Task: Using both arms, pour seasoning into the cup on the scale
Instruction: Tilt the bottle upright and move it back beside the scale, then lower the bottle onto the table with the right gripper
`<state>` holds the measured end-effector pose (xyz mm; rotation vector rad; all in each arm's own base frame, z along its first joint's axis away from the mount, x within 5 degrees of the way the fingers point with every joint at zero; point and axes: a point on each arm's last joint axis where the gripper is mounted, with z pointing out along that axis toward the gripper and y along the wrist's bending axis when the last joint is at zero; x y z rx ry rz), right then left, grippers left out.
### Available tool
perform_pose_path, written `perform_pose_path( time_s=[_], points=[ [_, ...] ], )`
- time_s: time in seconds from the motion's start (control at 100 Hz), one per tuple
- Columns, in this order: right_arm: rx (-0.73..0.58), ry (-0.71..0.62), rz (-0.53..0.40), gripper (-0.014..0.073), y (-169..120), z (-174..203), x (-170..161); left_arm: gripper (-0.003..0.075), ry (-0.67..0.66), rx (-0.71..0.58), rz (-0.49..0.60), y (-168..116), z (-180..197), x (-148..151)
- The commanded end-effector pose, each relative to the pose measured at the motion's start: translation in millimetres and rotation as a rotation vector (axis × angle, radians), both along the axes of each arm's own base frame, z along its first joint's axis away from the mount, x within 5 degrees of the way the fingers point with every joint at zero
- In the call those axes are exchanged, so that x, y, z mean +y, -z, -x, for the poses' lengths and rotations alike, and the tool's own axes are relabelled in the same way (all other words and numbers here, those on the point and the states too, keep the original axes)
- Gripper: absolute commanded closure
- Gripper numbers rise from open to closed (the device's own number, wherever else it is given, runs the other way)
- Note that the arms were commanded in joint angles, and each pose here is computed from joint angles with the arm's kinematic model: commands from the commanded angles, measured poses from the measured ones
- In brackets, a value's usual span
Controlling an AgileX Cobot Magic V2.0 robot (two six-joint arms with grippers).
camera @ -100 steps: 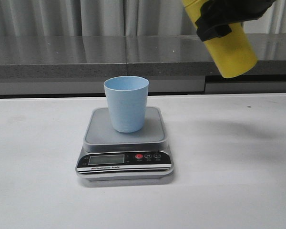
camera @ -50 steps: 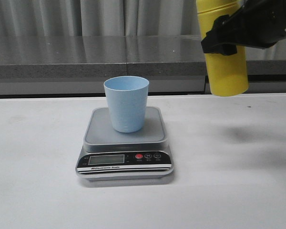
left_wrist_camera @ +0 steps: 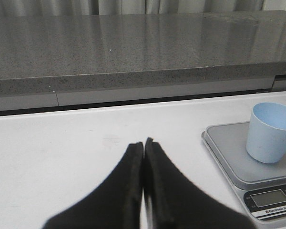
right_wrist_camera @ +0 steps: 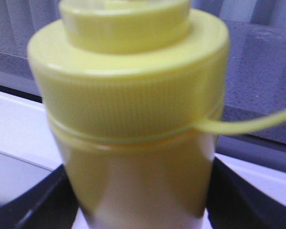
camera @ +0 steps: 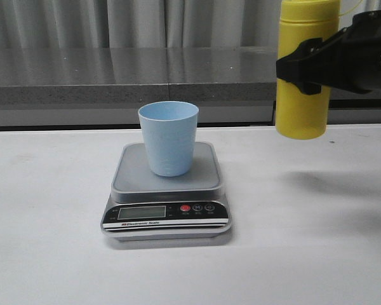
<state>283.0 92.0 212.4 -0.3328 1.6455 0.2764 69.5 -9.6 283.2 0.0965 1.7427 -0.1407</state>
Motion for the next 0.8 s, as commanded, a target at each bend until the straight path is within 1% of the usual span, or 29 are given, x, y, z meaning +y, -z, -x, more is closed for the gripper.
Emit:
perform_pose_path(
  time_s=[0.0,0.37,0.54,0.79],
  points=[
    [-0.137,-0.007,-0.039,0.0347,-15,-4,0,0.0740,0.007,-0.092,0.019,-15,-1,-1],
    [-0.173,-0.078,-0.046,0.0347,12,-13,10,0.0740,0.007,-0.092,0.019,-15,-1,-1],
    [-0.135,-0.084,-0.041,0.0347,30,-17,11,0.0740,0.007,-0.092,0.019,-15,-1,-1],
    [-0.083,-0.098,-0.084,0.0347,47,-19,13,0.0740,0.007,-0.092,0.019,-15,-1,-1]
  ],
)
